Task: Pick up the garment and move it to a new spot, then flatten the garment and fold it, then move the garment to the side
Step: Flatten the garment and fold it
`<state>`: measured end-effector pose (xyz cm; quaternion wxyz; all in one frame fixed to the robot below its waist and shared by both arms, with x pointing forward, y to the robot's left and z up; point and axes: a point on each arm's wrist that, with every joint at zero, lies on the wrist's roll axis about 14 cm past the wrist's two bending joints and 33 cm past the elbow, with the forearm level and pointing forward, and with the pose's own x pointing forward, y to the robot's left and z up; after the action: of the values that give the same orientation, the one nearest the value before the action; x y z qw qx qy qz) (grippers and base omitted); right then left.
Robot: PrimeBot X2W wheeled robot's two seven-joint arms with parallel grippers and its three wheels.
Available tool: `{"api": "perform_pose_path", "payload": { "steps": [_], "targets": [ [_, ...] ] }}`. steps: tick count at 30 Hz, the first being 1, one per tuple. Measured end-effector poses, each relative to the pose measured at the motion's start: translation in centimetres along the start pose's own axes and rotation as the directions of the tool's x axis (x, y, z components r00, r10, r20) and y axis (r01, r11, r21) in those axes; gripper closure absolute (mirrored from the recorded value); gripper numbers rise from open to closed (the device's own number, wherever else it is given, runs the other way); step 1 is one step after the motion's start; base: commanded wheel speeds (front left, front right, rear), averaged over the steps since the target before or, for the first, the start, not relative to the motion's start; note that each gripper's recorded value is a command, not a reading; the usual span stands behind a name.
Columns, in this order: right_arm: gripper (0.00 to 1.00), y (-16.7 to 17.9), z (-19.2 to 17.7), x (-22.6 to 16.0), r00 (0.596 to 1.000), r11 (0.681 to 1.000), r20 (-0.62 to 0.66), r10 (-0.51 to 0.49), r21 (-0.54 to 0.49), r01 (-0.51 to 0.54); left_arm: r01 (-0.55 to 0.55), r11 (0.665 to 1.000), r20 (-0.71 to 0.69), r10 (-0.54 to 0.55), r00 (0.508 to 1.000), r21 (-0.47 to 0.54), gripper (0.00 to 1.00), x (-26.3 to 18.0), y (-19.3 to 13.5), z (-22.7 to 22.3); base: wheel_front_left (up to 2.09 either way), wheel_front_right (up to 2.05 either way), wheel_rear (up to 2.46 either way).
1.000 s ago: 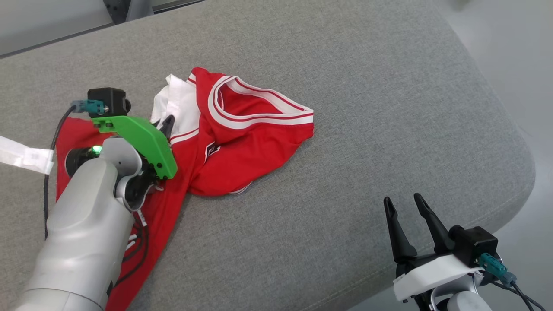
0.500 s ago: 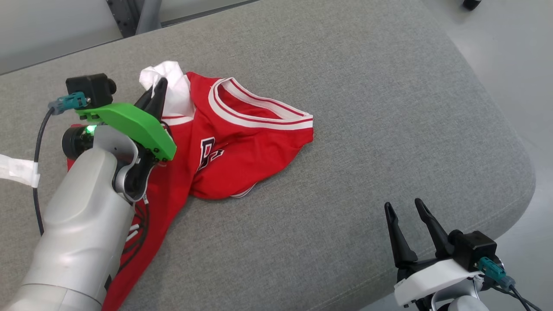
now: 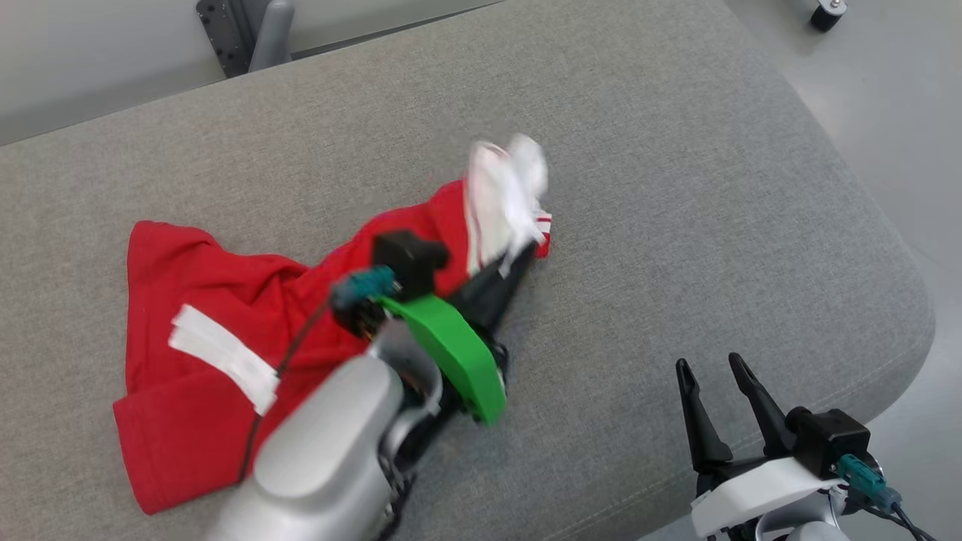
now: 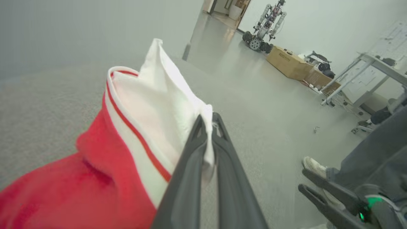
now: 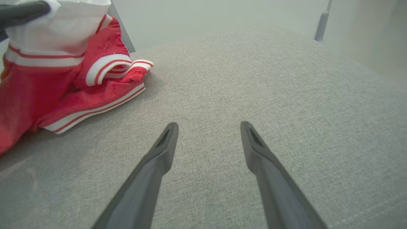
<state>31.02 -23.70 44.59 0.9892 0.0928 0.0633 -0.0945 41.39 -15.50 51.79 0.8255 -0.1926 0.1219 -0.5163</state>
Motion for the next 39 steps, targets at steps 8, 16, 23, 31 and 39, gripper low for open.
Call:
{"api": "perform_pose_path", "payload": {
  "steps": [8,16,23,31,39],
  "targets": [
    [0.0,0.1,-0.2,0.5,1.0,1.0,-0.01,0.001,0.002,-0.001,0.128,0.989,-0.241,-0.143,0.96,-0.079,1.0,-2.6,-5.6,-10.3,0.0,0.0,0.0],
    [0.0,-1.0,-0.6,0.2,0.999,0.999,-0.029,-0.039,0.0,0.039,0.15,0.981,-0.264,-0.178,0.948,-0.123,1.0,-2.6,-6.7,-13.8,0.0,0.0,0.0],
    [0.0,-1.7,-0.6,0.0,0.998,0.998,-0.027,-0.06,0.0,0.06,0.174,0.952,-0.119,-0.209,0.971,-0.252,0.84,-1.6,-8.4,-10.6,0.0,0.0,0.0],
    [0.0,-0.3,-0.7,0.7,1.0,1.0,-0.027,-0.013,-0.003,0.013,0.123,0.959,-0.215,-0.18,0.96,-0.256,0.0,-4.2,-7.4,-13.4,0.0,0.0,0.0],
    [0.0,0.0,-0.6,1.0,1.0,1.0,-0.023,0.003,-0.016,-0.003,0.109,0.943,-0.106,-0.149,0.983,-0.315,0.0,-4.2,-6.6,-9.7,0.0,0.0,0.0]
  ]
}}
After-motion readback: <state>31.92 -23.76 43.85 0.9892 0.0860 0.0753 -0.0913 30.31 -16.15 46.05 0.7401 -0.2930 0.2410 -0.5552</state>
